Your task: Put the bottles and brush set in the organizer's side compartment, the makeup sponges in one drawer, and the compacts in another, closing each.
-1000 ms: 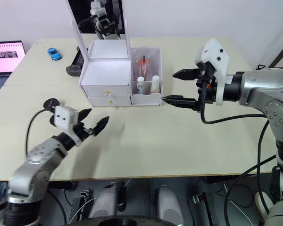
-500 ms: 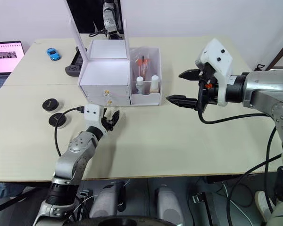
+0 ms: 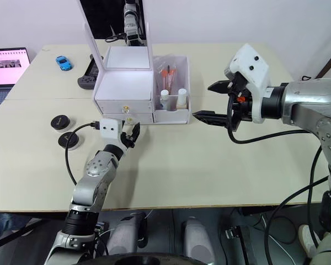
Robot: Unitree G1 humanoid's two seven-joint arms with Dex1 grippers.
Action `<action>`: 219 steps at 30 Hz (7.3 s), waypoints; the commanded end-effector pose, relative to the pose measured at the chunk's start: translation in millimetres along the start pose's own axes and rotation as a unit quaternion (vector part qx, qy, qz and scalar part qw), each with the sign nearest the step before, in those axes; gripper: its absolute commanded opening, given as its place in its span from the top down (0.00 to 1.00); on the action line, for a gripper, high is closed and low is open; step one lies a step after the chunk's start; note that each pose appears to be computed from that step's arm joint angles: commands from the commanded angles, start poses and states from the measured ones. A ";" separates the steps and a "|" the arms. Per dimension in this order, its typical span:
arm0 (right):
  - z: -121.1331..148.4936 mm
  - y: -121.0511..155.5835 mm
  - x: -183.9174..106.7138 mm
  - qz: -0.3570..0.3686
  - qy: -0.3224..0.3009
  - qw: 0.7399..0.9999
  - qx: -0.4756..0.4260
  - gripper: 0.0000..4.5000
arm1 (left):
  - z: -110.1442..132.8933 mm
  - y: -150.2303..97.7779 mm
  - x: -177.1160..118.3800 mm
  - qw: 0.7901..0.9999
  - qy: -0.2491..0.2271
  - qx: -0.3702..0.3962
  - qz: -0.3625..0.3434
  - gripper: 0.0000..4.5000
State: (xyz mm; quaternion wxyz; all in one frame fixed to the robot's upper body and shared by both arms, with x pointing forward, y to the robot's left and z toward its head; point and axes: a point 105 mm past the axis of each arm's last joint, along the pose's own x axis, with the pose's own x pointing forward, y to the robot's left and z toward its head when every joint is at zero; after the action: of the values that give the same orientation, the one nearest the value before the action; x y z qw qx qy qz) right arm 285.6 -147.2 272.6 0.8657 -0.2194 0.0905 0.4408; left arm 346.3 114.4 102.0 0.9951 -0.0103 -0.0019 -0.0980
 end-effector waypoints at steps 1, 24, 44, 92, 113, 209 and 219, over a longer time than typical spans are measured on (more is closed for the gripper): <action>13.3 0.1 -4.0 -0.008 -0.016 1.000 -0.026 0.00 | 12.1 -2.5 3.6 1.000 -0.023 0.012 -0.003 0.74; 10.2 -0.1 0.4 -0.004 -0.021 1.000 -0.019 0.00 | 20.9 -9.9 -2.6 0.999 -0.030 0.006 -0.019 0.35; 12.9 -1.9 -3.0 -0.014 -0.021 0.999 -0.023 0.00 | 10.4 -11.2 7.5 1.000 -0.006 -0.004 -0.006 0.99; 13.0 2.9 5.5 0.001 -0.023 1.000 -0.020 0.00 | 9.6 -13.4 -24.3 0.998 -0.014 0.050 -0.042 0.94; 6.4 8.0 18.4 0.038 -0.027 0.999 -0.001 0.00 | -3.6 -12.5 -91.8 0.996 0.067 0.050 -0.035 0.94; 34.2 26.6 41.9 0.164 -0.091 0.979 -0.086 0.00 | 5.9 178.4 -134.5 0.994 0.106 0.018 0.013 0.01; 39.3 24.8 36.0 0.138 -0.084 0.983 -0.084 0.00 | -5.3 157.3 -90.1 0.994 0.113 -0.002 -0.009 0.01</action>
State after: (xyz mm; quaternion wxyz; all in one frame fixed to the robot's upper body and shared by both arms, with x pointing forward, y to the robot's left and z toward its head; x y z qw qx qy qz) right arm 291.7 -89.1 271.5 0.7782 -0.2257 0.0392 0.5848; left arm 282.6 285.4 87.2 0.9861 -0.0080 0.1205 -0.1143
